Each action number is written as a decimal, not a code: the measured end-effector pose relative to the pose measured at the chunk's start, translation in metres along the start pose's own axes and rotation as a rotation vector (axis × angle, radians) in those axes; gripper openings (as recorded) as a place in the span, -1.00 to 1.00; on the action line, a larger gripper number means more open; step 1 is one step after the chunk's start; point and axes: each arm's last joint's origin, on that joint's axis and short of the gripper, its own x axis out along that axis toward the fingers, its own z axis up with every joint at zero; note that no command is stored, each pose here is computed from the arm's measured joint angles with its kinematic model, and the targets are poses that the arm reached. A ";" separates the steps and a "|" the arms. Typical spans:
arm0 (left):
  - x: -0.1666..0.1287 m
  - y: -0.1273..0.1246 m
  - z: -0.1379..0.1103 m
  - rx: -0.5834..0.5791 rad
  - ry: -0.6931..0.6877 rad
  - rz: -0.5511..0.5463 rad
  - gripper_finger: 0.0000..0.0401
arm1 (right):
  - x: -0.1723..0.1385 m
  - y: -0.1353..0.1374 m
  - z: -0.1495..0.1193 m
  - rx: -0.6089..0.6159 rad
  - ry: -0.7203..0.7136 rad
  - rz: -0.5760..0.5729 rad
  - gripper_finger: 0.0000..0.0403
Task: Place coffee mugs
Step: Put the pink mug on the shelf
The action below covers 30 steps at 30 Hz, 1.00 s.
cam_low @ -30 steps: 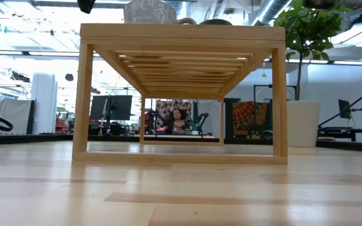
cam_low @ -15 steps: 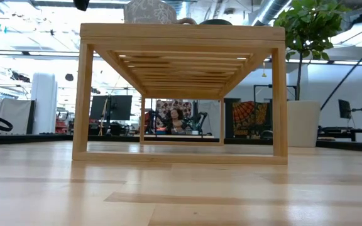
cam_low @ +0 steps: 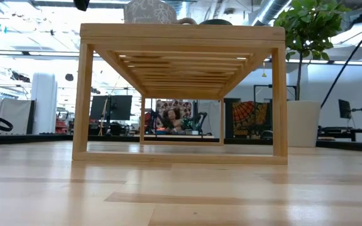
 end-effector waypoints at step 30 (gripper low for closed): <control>0.000 0.001 0.000 0.010 -0.006 0.026 -1.00 | 0.014 0.009 0.000 -0.156 -0.017 0.019 -0.42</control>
